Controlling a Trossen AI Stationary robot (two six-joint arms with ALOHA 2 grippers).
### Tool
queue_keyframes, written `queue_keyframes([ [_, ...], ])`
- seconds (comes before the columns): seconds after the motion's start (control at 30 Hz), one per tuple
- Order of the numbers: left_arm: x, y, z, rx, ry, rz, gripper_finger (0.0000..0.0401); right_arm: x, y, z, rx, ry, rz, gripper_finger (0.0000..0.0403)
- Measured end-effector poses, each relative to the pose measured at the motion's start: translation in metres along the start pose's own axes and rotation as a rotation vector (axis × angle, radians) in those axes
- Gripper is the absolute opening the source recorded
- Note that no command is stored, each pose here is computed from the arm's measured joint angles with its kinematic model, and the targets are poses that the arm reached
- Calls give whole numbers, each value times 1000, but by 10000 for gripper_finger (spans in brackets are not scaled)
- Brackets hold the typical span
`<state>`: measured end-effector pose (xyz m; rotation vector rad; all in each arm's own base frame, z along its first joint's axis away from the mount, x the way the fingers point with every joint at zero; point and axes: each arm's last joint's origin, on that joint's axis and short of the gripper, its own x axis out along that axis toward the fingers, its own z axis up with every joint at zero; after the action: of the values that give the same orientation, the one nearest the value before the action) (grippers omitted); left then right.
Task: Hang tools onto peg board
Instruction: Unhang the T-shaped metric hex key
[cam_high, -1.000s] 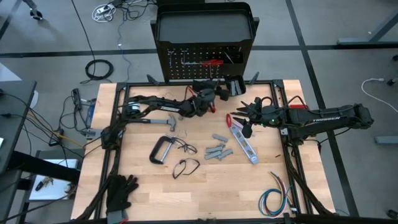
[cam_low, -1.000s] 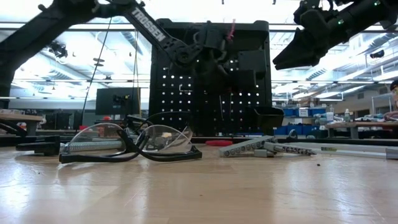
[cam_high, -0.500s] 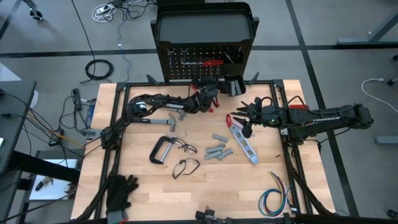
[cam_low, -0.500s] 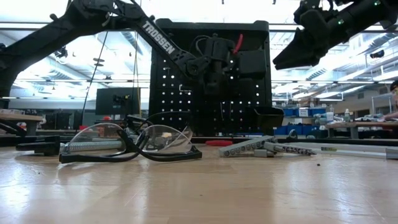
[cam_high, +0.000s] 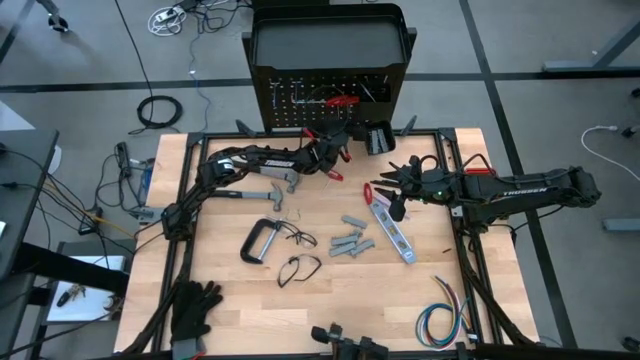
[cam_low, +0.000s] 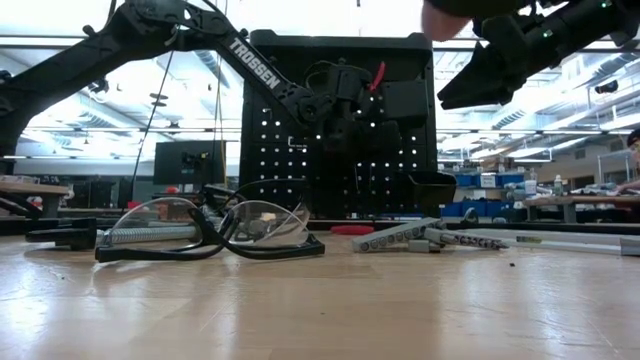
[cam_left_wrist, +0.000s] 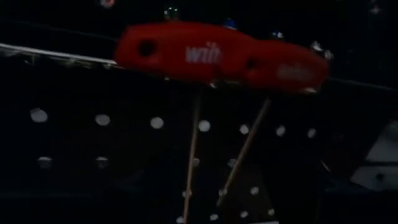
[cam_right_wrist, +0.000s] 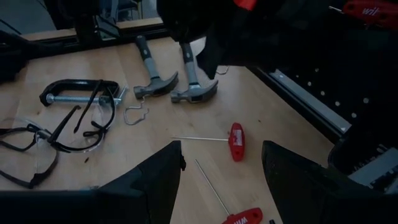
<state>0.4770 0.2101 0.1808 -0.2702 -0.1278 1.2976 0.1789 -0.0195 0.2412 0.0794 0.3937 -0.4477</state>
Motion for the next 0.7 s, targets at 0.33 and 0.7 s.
queue_keyframes([
  [0.33,17,9,7,-80,4,-6,208,0,0,1,2,-6,1,229],
  [0.7,20,12,6,-57,35,-29,185,0,0,1,2,-6,1,229],
])
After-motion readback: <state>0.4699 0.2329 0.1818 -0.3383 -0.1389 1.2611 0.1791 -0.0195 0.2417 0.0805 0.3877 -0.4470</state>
